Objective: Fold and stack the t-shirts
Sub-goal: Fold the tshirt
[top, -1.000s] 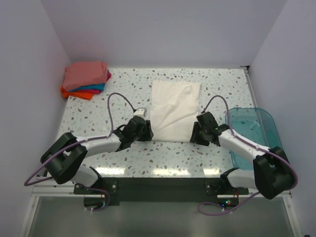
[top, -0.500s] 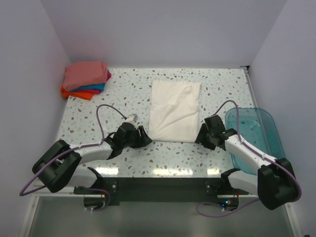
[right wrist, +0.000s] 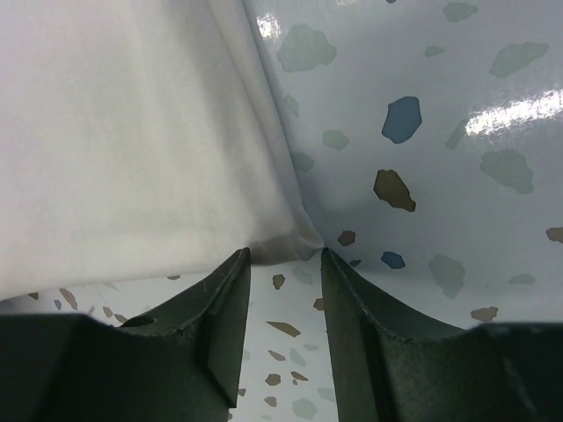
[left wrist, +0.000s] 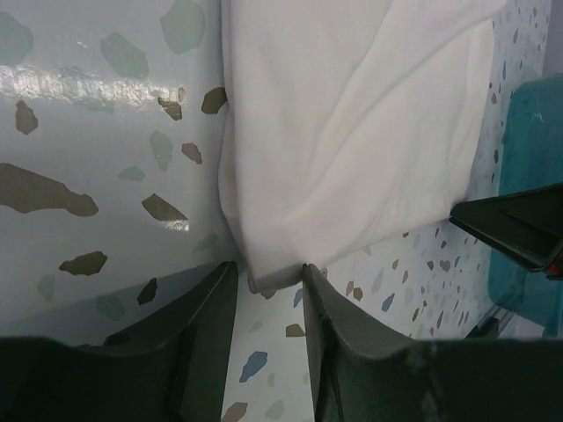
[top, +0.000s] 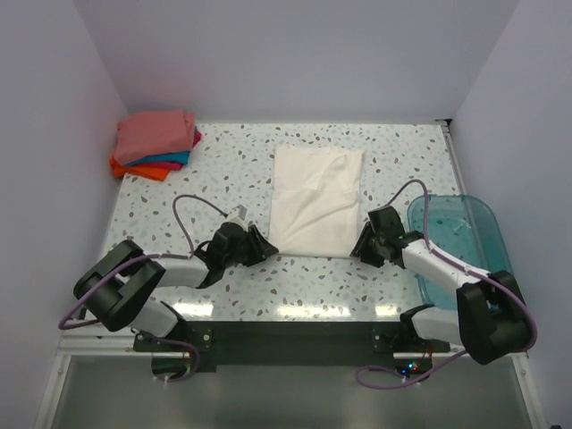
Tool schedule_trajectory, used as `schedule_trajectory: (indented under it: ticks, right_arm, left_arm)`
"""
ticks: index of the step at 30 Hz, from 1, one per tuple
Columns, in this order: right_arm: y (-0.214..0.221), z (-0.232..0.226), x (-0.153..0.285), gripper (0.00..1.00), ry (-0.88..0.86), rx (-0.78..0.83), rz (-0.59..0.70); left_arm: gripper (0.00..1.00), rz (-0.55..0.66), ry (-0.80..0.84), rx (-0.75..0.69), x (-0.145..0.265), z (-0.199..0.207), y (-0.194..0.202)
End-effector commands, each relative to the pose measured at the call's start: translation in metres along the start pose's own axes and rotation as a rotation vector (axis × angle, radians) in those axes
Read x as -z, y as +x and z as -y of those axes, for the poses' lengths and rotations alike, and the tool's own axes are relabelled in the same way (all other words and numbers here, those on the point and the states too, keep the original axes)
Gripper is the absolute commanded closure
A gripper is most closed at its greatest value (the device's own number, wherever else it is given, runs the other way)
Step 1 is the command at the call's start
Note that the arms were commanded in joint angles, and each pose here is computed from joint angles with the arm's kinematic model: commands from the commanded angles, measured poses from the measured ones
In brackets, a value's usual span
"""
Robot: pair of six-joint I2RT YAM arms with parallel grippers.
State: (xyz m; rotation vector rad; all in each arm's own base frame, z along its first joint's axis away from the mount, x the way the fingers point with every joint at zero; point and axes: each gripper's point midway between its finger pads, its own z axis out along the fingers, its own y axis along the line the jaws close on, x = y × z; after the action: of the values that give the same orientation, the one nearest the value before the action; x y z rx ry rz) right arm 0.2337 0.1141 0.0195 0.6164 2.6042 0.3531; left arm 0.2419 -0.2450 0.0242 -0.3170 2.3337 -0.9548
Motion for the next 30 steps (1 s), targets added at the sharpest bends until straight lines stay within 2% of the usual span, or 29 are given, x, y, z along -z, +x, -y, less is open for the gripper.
schedule_trajectory:
  ticks: [1, 3, 6, 7, 8, 10, 17, 25, 27, 30]
  right_arm:
    - [-0.007, -0.001, -0.004, 0.59, -0.002, -0.028, 0.034]
    - [-0.008, -0.003, -0.004, 0.64, -0.007, -0.023, 0.038]
    - [-0.016, -0.004, -0.004, 0.84, -0.002, -0.007, 0.055]
    - [-0.018, -0.004, -0.003, 0.95, 0.002, 0.001, 0.064]
    - [-0.019, -0.006, -0.001, 1.00, -0.002, 0.010, 0.066]
    - [-0.024, -0.010, 0.005, 1.00, -0.007, 0.042, 0.069]
    - [-0.011, -0.012, 0.043, 1.00, -0.093, 0.129, 0.054]
    - [0.055, -0.020, 0.099, 1.00, -0.279, 0.239, -0.034]
    - [0.065, -0.015, 0.110, 1.00, -0.289, 0.242, -0.055]
    - [0.056, -0.023, 0.135, 1.00, -0.328, 0.263, -0.014]
  left_arm:
    - [0.60, 0.032, -0.011, 0.014, -0.010, -0.001, -0.009]
    - [0.65, 0.029, -0.011, 0.004, -0.015, 0.002, -0.010]
    - [0.79, 0.040, -0.010, -0.022, -0.017, 0.006, -0.017]
    - [0.85, 0.045, -0.021, -0.032, -0.016, 0.006, -0.019]
    - [0.89, 0.055, -0.022, -0.055, -0.016, 0.009, -0.023]
    - [1.00, 0.054, -0.053, -0.077, -0.013, 0.005, -0.025]
    - [1.00, 0.103, -0.091, -0.134, 0.026, 0.004, -0.036]
    - [1.00, 0.079, -0.104, -0.145, 0.090, 0.003, -0.008]
    - [1.00, 0.091, -0.050, -0.139, 0.105, 0.016, -0.006]
    - [1.00, 0.099, -0.031, -0.138, 0.119, 0.024, -0.009]
